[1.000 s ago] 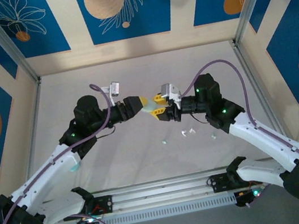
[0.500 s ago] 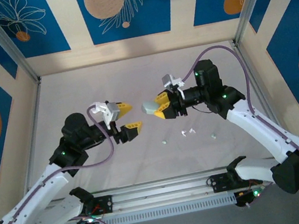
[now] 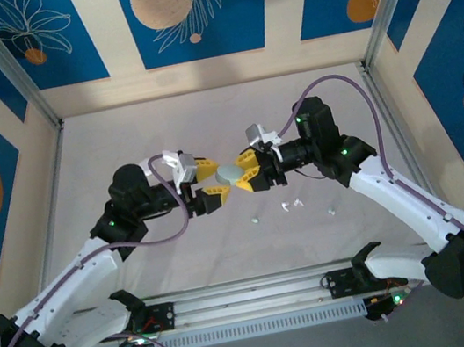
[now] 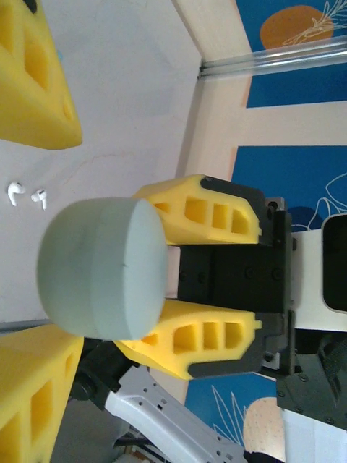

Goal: Insert the wireless bluetooth earbuds into the charging case

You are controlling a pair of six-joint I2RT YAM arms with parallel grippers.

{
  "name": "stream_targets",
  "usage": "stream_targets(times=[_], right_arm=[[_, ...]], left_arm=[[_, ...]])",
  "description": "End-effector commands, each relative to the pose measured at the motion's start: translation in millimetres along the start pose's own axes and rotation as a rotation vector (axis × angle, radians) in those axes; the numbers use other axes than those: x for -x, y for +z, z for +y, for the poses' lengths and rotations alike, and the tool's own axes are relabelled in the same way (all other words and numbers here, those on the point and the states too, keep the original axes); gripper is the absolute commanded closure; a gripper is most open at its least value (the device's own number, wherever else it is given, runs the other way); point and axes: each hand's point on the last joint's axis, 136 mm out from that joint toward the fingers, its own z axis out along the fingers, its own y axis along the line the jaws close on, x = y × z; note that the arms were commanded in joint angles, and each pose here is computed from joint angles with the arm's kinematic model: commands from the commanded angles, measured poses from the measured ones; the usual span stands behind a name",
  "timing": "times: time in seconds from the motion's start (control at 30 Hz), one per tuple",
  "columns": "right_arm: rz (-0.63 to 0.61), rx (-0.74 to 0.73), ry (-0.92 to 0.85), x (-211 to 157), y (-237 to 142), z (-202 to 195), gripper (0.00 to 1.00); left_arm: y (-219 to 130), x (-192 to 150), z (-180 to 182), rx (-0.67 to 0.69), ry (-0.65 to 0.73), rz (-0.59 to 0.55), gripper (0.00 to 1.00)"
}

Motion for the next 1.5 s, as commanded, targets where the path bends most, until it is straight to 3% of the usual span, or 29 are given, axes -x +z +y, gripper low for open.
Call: stream_targets(times=[0.0,0.47,1.47], right_arm=[[0.003,-0.018,-0.044,0.4,0.7,-0.5,0.67],[-0.006,-0.035,-0.066,2.4,2.7,-3.7,0.66],[0.001,-0.047,-0.068,-2.2,2.3,-6.8,0.66]], left_arm=[[1.0,26.2,-12.2,-0.069,0.027,-0.051,0.39],[3.9,23.8,-16.5,-0.107,0.030,-0.040,0.55],[4.6,27.4,-18.6,-0.110,0.045,-0.051,0.50]])
